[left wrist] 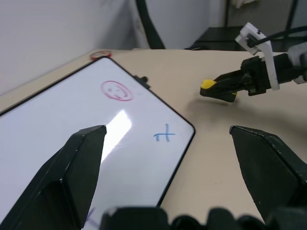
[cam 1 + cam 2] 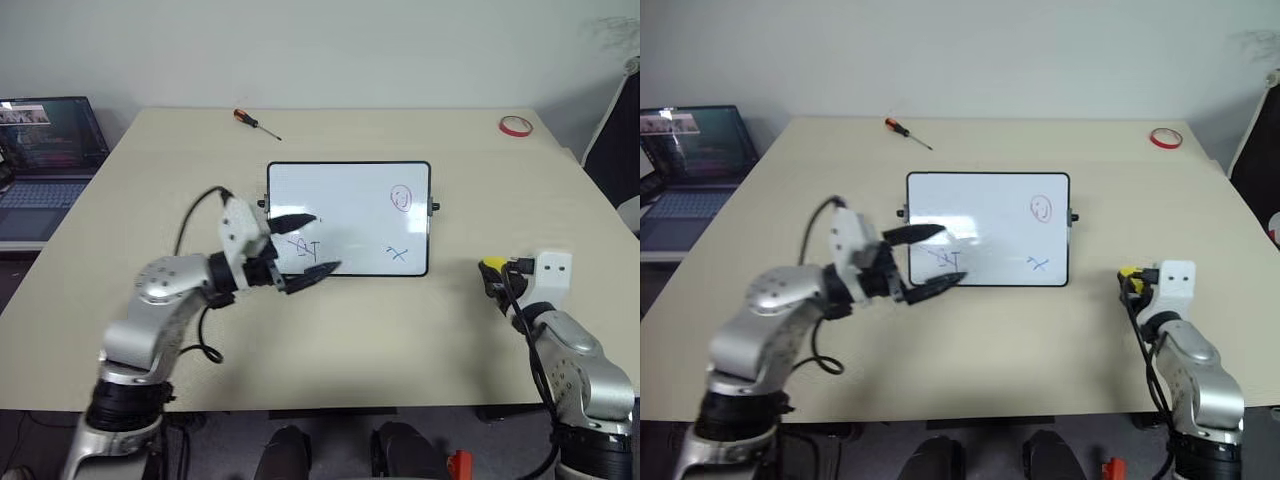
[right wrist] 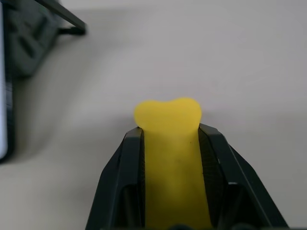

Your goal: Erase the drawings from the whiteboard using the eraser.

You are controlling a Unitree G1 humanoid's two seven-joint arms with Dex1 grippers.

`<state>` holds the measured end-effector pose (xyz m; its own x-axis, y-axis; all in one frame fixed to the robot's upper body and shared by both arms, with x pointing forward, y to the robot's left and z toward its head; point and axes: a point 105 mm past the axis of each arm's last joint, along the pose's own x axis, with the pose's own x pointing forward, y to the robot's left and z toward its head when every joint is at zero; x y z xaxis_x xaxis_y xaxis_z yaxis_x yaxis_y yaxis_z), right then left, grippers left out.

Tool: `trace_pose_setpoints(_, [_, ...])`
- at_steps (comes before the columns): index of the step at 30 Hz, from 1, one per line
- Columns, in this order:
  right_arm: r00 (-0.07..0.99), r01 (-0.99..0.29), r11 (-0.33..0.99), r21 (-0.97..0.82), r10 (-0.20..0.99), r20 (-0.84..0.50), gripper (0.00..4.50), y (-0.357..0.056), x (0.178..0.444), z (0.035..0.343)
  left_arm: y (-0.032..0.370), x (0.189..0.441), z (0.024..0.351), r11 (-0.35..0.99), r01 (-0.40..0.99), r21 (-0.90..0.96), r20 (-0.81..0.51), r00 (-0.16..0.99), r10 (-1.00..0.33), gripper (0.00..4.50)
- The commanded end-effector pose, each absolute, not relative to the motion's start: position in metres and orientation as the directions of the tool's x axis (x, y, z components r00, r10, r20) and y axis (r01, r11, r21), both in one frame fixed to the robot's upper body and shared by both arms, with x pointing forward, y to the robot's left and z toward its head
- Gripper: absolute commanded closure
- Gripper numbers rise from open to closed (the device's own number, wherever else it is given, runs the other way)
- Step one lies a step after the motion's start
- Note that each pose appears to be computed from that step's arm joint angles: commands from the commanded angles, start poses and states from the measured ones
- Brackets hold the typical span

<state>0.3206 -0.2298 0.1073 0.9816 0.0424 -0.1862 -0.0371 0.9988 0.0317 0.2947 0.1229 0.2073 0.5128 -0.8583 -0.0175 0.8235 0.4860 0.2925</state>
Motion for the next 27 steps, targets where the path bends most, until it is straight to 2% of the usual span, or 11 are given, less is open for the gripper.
trace_pose_setpoints(1, [0.988, -0.079, 0.997, 0.013, 0.080, -0.130, 3.35, -0.221, 0.330, 0.123, 0.135, 0.293, 0.230, 0.518, 0.791, 0.326, 0.005, 0.547, -0.837, 0.00])
trace_pose_setpoints(5, [0.985, -0.142, 0.990, -0.002, 0.141, -0.097, 3.35, -0.206, 0.342, 0.136, 0.155, 0.283, 0.240, 0.535, 0.786, 0.310, -0.052, 0.576, -0.816, 0.00])
trace_pose_setpoints(18, [0.985, -0.161, 0.987, -0.022, 0.160, -0.058, 3.35, -0.206, 0.360, 0.154, 0.190, 0.255, 0.250, 0.552, 0.794, 0.254, -0.164, 0.598, -0.785, 0.00])
trace_pose_setpoints(27, [0.988, -0.150, 0.988, -0.030, 0.149, -0.042, 3.35, -0.209, 0.364, 0.160, 0.218, 0.247, 0.223, 0.633, 0.746, 0.205, -0.174, 0.664, -0.727, 0.00])
